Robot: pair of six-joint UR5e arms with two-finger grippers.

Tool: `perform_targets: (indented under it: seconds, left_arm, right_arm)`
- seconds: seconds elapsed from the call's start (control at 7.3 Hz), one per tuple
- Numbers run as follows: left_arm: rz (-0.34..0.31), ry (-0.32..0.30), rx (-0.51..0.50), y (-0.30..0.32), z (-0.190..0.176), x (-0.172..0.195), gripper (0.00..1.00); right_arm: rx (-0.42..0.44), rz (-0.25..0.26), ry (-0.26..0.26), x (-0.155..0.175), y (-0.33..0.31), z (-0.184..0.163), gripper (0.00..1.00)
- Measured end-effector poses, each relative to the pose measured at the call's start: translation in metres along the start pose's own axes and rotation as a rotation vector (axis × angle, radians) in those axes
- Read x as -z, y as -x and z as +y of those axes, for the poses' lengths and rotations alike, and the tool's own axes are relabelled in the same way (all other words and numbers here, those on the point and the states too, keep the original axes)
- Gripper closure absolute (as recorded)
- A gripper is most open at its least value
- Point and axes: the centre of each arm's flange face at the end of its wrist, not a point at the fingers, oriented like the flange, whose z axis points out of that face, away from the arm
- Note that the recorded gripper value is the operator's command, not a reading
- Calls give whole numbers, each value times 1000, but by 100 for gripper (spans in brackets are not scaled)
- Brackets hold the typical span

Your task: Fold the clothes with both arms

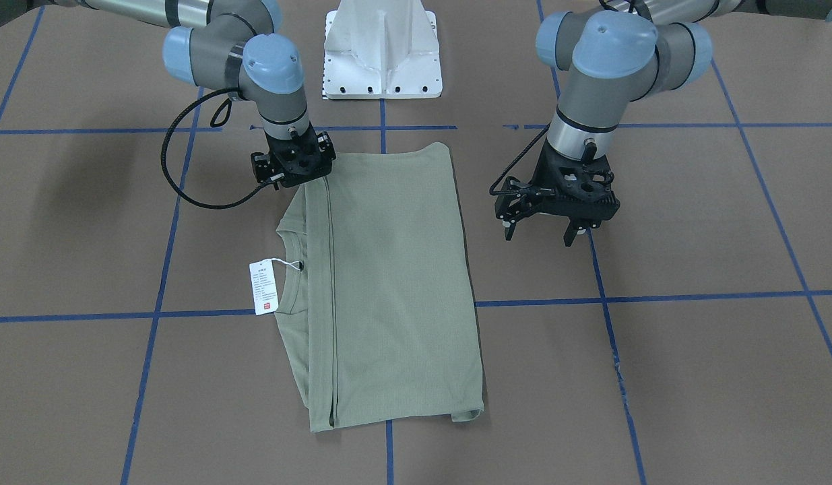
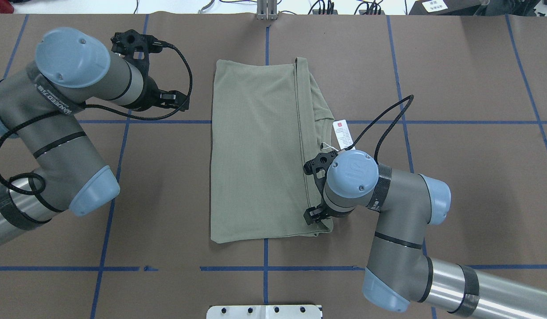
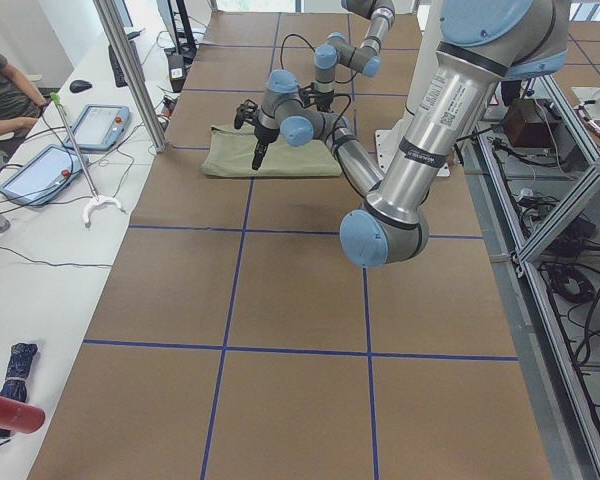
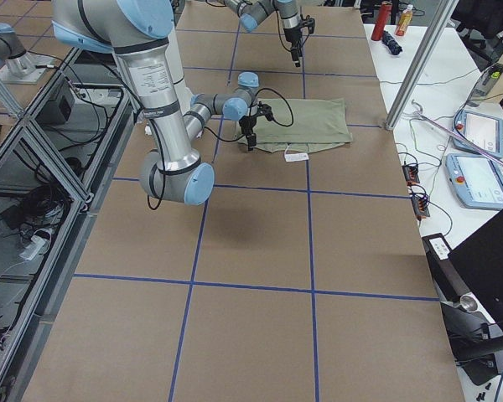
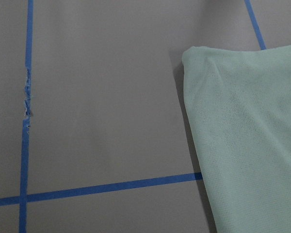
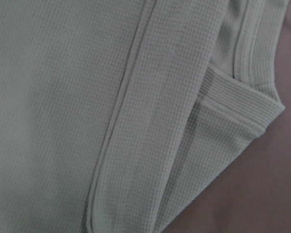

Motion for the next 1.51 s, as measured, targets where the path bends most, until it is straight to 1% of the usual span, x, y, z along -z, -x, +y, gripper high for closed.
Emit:
perform_targets:
  seconds: [0.41, 0.68, 0.96, 1.1, 1.23, 1.37, 1.51]
  left_arm:
    - [5, 5, -1, -4, 4, -3, 0]
    - [28, 12, 11, -15, 14, -6, 0]
    - [38, 13, 15, -19, 17, -6, 0]
    - [39, 13, 14, -20, 17, -5, 0]
    - [40, 12, 10, -20, 18, -5, 0]
    - [40, 12, 7, -20, 18, -5, 0]
    - [40, 12, 5, -19, 18, -5, 1]
  right_arm:
    - [-19, 17, -2, -1, -21, 2, 0]
    - [-36, 35, 1, -1, -48, 15, 0]
    - [-48, 16, -23, 23, -65, 18, 0]
    - [-52, 8, -37, 31, -66, 13, 0]
    - [-57, 2, -56, 37, -60, -2, 1]
    - [-55, -3, -74, 39, -47, -24, 3]
    - [-46, -3, -87, 38, -32, -44, 22]
